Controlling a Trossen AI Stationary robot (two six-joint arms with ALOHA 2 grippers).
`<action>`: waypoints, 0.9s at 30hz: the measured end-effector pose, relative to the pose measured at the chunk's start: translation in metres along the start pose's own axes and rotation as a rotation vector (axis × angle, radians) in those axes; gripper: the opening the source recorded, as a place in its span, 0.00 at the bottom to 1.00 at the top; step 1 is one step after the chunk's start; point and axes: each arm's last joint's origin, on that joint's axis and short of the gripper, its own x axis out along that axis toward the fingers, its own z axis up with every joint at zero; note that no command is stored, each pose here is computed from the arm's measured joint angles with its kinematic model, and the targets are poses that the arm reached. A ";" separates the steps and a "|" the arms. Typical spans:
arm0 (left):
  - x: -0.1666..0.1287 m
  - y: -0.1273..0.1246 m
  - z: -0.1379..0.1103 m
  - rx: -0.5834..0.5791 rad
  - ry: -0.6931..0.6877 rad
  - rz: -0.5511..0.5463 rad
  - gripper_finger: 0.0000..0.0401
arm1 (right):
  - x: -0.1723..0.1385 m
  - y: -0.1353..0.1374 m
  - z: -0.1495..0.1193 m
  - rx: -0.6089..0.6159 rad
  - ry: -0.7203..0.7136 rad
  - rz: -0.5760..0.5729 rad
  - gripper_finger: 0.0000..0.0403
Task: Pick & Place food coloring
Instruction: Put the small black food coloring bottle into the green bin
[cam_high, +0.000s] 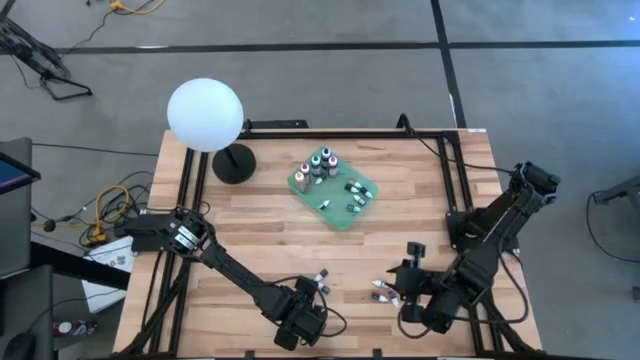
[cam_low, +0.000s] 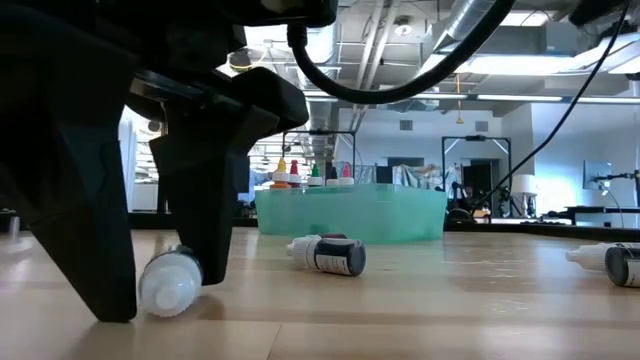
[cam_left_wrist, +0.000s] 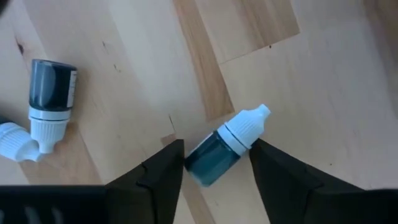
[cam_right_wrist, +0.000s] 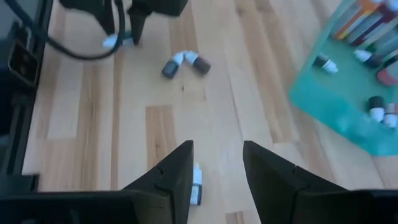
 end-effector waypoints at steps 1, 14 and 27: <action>0.000 0.000 0.000 -0.001 0.000 -0.001 0.43 | 0.002 -0.001 0.001 -0.003 0.013 0.004 0.33; 0.001 0.000 0.000 -0.001 0.003 0.002 0.23 | 0.006 -0.006 0.006 0.023 0.023 0.003 0.31; 0.001 0.003 -0.001 -0.031 0.007 0.018 0.21 | 0.006 -0.006 0.006 0.023 0.022 0.002 0.30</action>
